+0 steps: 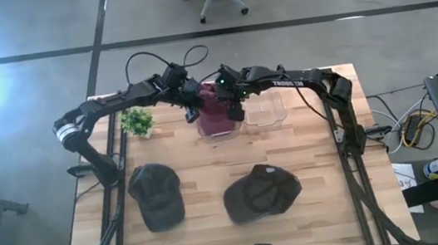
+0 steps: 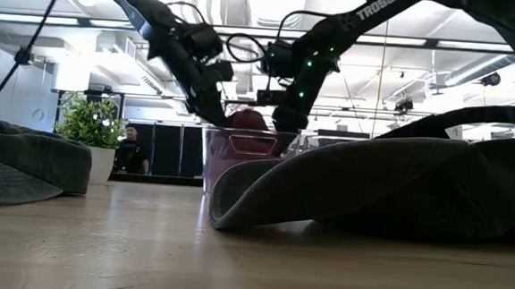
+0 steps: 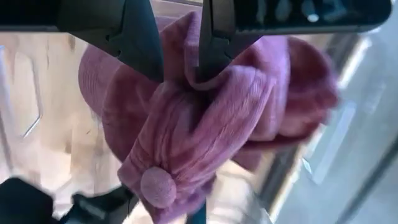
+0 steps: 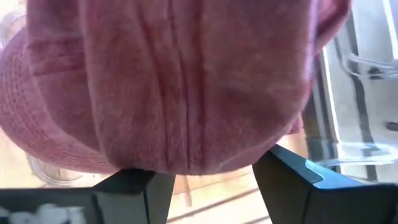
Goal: Pick & Place hat
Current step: Put the red cap into the left transparent bin
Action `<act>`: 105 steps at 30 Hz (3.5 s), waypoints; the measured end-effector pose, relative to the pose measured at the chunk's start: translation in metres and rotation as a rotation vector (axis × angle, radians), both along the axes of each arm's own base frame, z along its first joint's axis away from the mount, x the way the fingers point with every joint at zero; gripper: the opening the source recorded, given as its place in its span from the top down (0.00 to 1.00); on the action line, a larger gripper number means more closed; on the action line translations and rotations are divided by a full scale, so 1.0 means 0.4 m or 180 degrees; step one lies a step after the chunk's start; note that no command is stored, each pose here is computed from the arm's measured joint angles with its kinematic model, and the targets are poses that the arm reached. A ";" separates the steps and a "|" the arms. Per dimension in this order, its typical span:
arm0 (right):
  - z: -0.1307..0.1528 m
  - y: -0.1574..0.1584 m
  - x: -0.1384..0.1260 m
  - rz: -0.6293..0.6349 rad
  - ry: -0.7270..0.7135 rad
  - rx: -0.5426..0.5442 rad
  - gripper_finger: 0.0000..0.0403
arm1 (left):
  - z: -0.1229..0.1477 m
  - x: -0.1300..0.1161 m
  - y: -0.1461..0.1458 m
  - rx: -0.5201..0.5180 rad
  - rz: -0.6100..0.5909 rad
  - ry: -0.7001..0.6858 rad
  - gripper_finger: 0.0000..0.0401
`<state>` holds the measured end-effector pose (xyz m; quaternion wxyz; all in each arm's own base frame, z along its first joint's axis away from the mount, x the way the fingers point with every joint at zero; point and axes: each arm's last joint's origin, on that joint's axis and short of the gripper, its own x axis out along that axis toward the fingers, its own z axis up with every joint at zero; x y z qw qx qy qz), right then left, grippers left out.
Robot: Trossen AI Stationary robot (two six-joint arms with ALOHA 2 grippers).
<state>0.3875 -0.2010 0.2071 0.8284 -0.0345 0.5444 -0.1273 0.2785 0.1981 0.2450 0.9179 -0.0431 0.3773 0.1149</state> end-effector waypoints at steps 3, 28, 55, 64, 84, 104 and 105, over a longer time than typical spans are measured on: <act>-0.018 0.000 0.006 -0.0015 0.0024 0.0051 0.54 | -0.029 0.010 0.008 -0.0034 -0.0010 0.0101 0.77; 0.235 0.045 -0.030 -0.0134 -0.1076 -0.0368 0.55 | 0.000 0.006 0.017 0.0349 0.0118 0.0026 0.77; -0.032 -0.075 0.065 -0.0655 -0.1220 0.0435 0.70 | 0.090 -0.052 -0.057 0.0146 0.0055 -0.0007 0.76; -0.022 -0.080 0.067 -0.0632 -0.1317 0.0374 0.62 | 0.088 -0.049 -0.053 0.0140 0.0085 -0.0035 0.76; 0.134 -0.047 0.016 -0.0313 -0.1441 0.0103 0.41 | 0.080 -0.038 -0.042 0.0250 0.0126 -0.0037 0.77; 0.028 -0.083 0.050 -0.0714 -0.1443 0.0388 0.86 | -0.004 0.015 0.035 0.0396 0.0196 -0.0101 0.76; 0.028 -0.083 0.050 -0.0714 -0.1443 0.0388 0.87 | -0.018 0.019 0.040 0.0373 0.0193 -0.0066 0.77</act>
